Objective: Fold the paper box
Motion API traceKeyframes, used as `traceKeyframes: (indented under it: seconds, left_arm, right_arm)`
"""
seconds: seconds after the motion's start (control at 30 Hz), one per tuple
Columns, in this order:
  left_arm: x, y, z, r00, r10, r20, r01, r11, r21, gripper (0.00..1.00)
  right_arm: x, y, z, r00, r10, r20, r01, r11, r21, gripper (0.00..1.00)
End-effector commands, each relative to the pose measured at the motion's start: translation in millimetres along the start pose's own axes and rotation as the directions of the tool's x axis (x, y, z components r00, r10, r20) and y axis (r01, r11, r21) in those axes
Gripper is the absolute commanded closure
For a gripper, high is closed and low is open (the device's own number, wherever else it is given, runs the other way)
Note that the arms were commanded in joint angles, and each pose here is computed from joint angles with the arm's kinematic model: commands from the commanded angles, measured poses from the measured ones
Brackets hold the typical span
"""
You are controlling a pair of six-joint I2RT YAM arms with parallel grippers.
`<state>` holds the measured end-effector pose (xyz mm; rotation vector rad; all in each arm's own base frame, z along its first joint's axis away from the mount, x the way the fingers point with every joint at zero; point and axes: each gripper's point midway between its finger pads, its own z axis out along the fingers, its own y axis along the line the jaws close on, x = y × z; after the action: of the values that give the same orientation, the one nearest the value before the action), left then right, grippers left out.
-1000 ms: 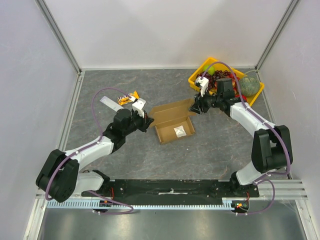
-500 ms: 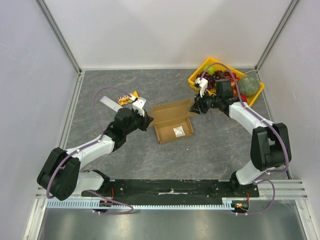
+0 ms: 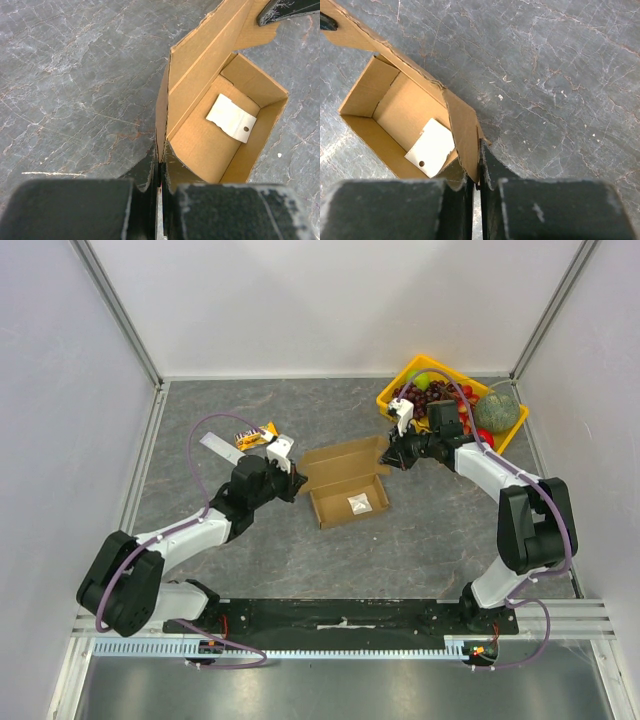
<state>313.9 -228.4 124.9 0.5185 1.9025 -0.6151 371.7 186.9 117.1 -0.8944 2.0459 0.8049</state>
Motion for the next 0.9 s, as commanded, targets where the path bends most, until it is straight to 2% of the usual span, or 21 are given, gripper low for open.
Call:
traceKeyframes:
  seconds: [0.0,0.27,0.43,0.6,0.87]
  left_arm:
    - [-32.9,3.8,4.4,0.996,0.025,0.087,-0.023,0.999,-0.024,0.98]
    - [-48.4,12.6,3.2,0.991,-0.041,0.13,0.054,0.994,-0.094,0.94]
    - [-52.9,18.2,3.5,0.985,-0.09,0.15,0.111,0.985,-0.135,0.94]
    - [-57.4,17.2,7.6,0.983,-0.086,0.161,0.116,0.976,-0.186,0.94]
    - [-59.2,1.9,17.9,0.986,-0.048,0.162,0.087,0.966,-0.245,0.89]
  right_arm:
    - [-28.7,1.3,-0.9,0.997,-0.037,0.071,0.037,0.999,-0.007,0.93]
    - [-37.3,18.7,5.6,0.994,-0.04,0.098,0.034,0.998,0.059,0.99]
    - [-50.0,24.9,0.6,0.984,-0.01,0.18,-0.014,0.991,0.132,1.0]
    - [-60.8,34.7,-2.8,0.966,0.013,0.26,-0.053,0.987,0.15,1.0]
    - [-65.7,51.1,5.9,0.956,0.031,0.292,-0.101,0.968,0.229,1.0]
